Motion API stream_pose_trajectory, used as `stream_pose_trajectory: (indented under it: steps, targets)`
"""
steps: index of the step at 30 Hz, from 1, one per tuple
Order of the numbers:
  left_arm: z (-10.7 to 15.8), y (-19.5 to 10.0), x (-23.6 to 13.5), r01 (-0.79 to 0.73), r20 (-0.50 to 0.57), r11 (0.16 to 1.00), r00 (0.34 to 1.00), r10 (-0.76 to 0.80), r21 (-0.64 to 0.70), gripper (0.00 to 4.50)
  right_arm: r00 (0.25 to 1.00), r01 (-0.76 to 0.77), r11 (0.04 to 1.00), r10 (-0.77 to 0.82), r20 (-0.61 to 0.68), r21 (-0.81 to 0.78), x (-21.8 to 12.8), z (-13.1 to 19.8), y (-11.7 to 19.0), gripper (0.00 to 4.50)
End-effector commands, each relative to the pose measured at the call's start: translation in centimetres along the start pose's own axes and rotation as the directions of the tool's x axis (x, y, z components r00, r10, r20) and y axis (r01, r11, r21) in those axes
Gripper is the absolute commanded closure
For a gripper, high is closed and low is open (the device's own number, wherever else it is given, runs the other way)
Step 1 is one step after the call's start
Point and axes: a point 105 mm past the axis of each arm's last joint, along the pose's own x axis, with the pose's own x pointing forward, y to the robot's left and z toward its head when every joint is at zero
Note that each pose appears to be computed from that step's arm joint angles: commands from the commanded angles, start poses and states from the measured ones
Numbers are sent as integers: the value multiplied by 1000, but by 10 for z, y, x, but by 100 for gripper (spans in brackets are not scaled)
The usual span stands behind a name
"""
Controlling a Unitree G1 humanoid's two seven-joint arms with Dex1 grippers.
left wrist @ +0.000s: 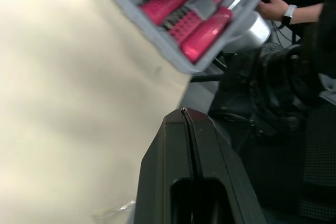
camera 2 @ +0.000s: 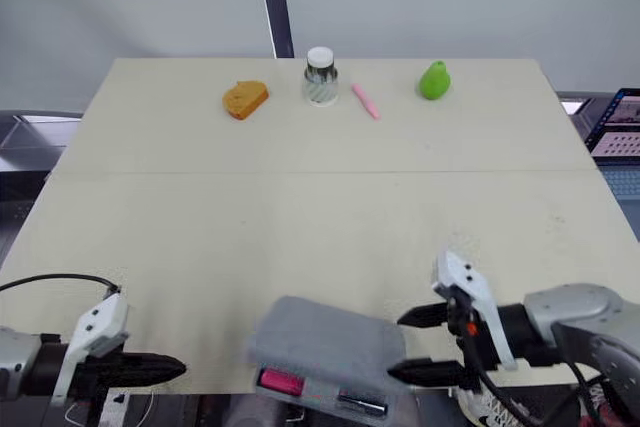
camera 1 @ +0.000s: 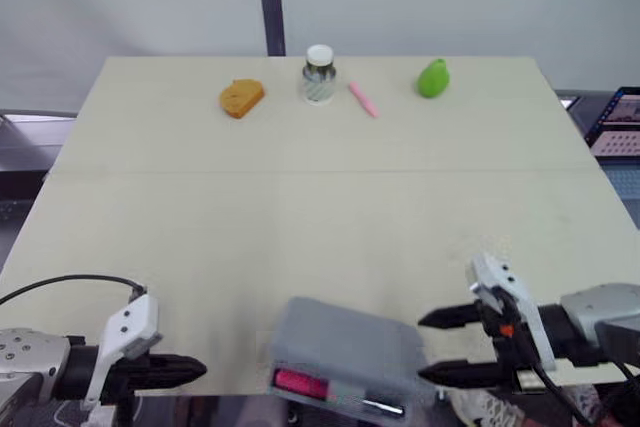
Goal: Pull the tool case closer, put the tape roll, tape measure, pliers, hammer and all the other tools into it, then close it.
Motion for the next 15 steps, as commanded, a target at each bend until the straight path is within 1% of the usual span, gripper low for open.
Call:
stream_pose_trajectory:
  steps: [1, 3, 5, 8, 12, 15]
  targets:
    - [-2, 5, -5, -12, 28, 1000, 1000, 12, -1, 450, 999, 43, 999, -42, 22, -20, -8, 0, 4, 8]
    - [6, 17, -8, -73, 73, 997, 995, 71, 34, 450, 990, 132, 991, -130, 45, -33, -21, -5, -4, 8]
    - [10, 24, -9, -115, 97, 991, 989, 109, 61, 450, 984, 175, 983, -172, 48, -53, -28, -10, -8, 8]
    - [12, 36, -9, -204, 125, 969, 974, 187, 139, 450, 965, 255, 962, -248, 79, -95, -39, -19, -17, 8]
    - [11, 40, -7, -243, 143, 956, 965, 220, 167, 450, 958, 284, 953, -277, 77, -103, -45, -29, -24, 8]
    - [16, 39, -5, -235, 173, 958, 963, 207, 162, 450, 953, 298, 949, -289, 94, -104, -45, -31, -30, 8]
